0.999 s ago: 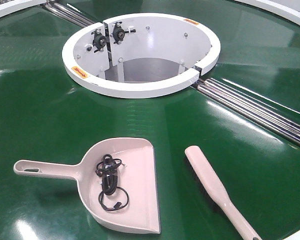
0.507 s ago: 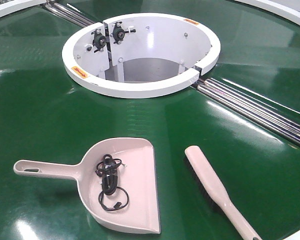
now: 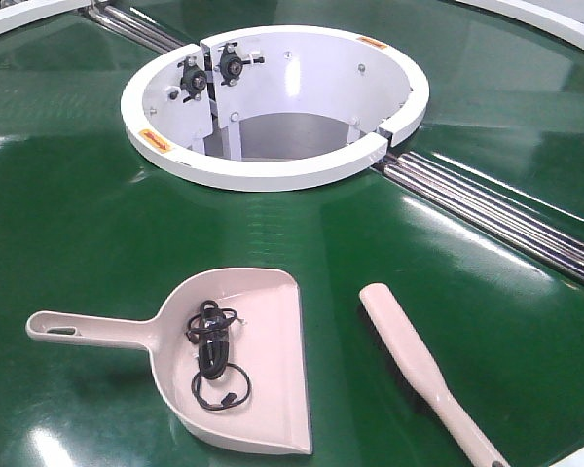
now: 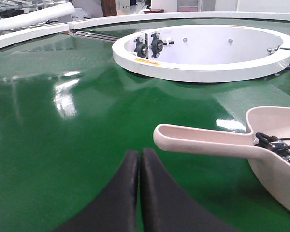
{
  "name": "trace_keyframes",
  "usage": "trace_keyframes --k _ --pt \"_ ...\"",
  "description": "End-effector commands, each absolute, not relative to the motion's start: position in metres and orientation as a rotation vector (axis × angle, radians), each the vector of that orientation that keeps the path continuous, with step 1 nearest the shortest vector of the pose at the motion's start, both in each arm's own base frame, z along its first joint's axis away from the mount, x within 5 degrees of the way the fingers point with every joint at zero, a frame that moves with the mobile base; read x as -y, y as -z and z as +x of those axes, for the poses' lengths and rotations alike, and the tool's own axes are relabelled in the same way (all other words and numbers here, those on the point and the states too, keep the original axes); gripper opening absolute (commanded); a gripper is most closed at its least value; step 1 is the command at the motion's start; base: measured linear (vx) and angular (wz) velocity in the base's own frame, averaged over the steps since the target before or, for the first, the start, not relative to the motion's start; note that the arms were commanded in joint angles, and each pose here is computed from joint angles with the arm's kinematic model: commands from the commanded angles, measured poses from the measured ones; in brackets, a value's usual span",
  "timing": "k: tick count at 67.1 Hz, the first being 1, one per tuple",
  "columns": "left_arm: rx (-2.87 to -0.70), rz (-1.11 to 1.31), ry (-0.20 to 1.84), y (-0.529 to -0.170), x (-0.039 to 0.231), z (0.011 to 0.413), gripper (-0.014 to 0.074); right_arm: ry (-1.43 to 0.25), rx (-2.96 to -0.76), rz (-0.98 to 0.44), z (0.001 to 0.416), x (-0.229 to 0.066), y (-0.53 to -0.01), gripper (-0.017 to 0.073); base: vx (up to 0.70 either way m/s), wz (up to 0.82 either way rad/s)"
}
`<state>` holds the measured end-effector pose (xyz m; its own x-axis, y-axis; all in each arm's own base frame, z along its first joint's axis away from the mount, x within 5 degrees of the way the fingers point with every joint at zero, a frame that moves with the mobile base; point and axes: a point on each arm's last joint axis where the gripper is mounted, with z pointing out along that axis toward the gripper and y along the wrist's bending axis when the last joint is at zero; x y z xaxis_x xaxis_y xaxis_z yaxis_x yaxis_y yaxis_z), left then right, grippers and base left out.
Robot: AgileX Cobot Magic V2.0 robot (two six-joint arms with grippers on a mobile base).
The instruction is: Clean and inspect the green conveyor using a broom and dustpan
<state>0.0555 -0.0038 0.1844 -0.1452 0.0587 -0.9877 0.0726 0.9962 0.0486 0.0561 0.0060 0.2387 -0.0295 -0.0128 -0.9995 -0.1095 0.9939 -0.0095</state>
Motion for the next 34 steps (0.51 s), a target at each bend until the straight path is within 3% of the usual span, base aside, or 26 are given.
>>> trace_keyframes --k 1,16,34 --pt "-1.653 0.084 0.019 -0.184 0.004 0.056 -0.0023 -0.017 -1.515 -0.056 0.054 -0.002 -0.243 -0.0002 0.0 0.0" --pt "-1.653 0.084 0.019 -0.184 0.004 0.056 -0.0023 0.053 -1.513 0.044 0.057 0.004 -0.198 -0.0002 0.0 0.0" --pt "-1.654 0.084 0.019 -0.184 0.004 0.056 -0.0023 0.037 -1.541 0.062 0.057 0.004 -0.197 -0.0002 0.0 0.0"
